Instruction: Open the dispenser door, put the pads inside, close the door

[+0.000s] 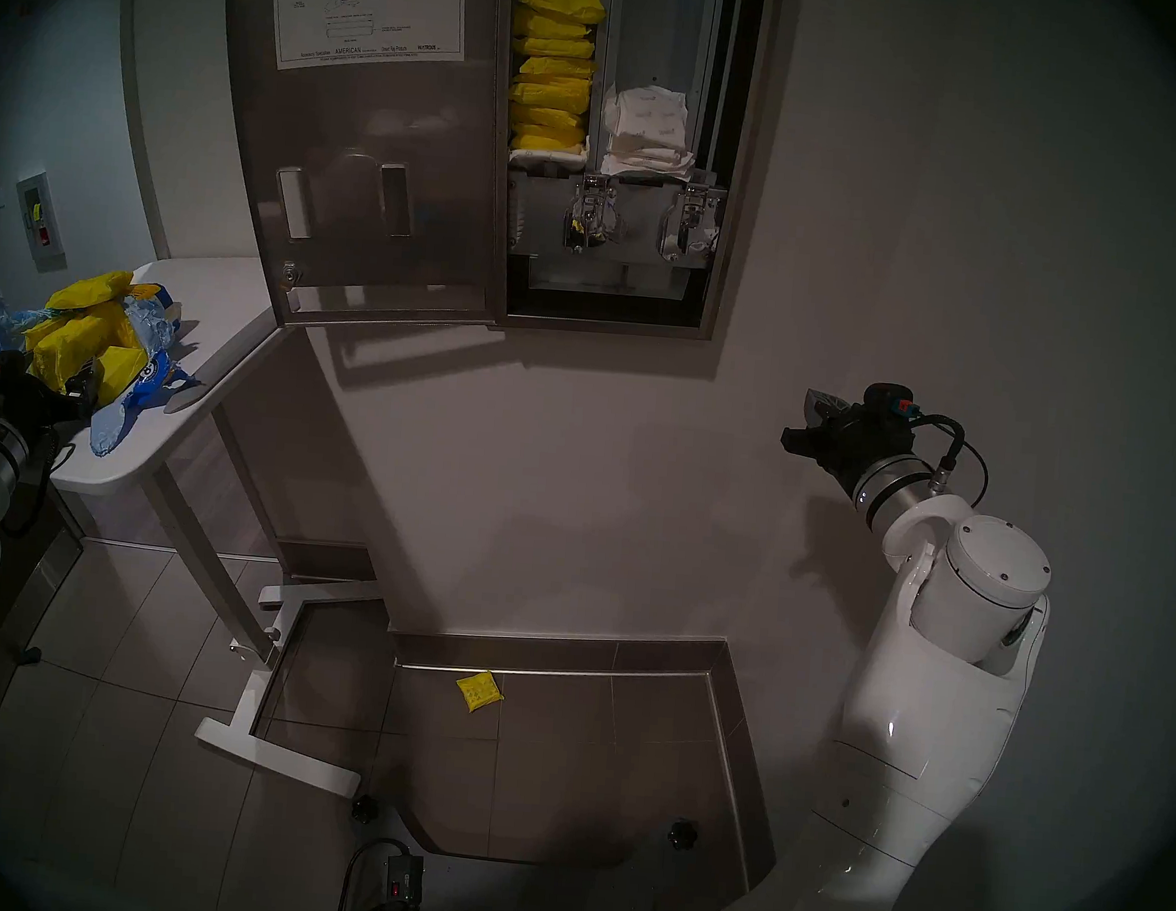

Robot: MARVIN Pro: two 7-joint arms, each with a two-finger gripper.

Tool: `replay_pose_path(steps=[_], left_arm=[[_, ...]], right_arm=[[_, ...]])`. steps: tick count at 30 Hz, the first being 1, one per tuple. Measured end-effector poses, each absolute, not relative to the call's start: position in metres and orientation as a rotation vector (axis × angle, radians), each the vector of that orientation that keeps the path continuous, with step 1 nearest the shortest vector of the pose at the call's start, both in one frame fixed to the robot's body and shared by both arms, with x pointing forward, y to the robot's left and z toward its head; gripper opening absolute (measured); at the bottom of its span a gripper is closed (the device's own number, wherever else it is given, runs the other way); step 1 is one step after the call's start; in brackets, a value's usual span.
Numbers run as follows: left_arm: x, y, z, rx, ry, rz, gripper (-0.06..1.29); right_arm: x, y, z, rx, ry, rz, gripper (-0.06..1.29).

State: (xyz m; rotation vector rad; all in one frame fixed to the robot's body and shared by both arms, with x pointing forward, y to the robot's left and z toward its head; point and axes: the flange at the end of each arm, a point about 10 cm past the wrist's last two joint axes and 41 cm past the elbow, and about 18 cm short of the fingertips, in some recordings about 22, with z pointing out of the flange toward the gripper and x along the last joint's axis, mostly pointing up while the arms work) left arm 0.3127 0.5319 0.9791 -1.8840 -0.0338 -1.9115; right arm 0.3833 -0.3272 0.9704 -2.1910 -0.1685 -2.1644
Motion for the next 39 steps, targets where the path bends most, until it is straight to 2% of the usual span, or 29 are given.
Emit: replay_pose_path(steps=[39], left_arm=[[0.314, 0.502, 0.974, -1.910, 0.009, -1.978, 1.28]], right_arm=[[0.383, -0.327, 0.970, -2.191, -0.169, -2.164, 0.06]])
